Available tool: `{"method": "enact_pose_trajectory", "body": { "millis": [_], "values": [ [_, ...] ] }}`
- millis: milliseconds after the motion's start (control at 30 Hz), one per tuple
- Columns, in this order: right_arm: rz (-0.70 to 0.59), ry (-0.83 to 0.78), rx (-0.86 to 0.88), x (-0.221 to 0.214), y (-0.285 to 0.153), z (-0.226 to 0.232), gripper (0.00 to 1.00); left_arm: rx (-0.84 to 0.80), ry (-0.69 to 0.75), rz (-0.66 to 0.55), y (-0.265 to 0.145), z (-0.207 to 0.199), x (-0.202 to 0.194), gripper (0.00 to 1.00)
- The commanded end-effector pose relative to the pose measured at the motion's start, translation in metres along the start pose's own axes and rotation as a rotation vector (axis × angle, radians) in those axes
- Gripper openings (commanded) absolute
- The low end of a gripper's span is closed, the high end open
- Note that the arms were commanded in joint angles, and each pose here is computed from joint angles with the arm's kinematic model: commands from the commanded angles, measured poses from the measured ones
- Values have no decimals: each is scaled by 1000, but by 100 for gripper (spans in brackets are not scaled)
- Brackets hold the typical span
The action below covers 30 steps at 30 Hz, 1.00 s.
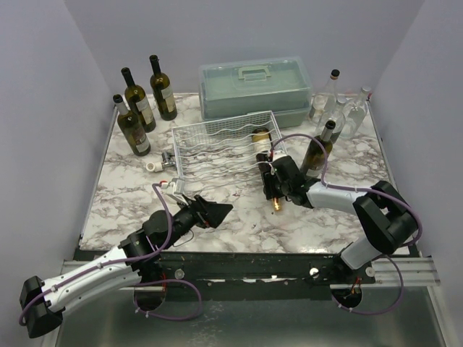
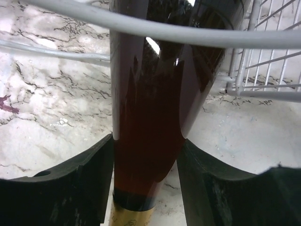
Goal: Take the wine bottle off the wine rack
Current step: Pick up the wine bottle from the wine rack.
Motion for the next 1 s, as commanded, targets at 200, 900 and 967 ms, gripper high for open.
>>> {"method": "enact_pose_trajectory", "body": {
  "millis": [200, 900, 967],
  "values": [
    [-21, 16, 48, 10, -5, 12, 7, 15, -26, -29, -3, 8, -2, 98],
    [-1, -163, 114, 24, -71, 13, 0, 12, -2, -46, -3, 6, 5, 98],
    [-1, -174, 119, 25, -77, 13, 0, 11, 2, -51, -3, 5, 6, 98]
  ]
}}
Point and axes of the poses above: each gripper's point midway between its finger pads, its own y axis out along the fingers, its own z axis along the line the jaws close on, x = y × z, the point moved 3 cm from there along -y, back along the fingers, and after that the axes turned 14 degrees about y, right-handed, at the moved point
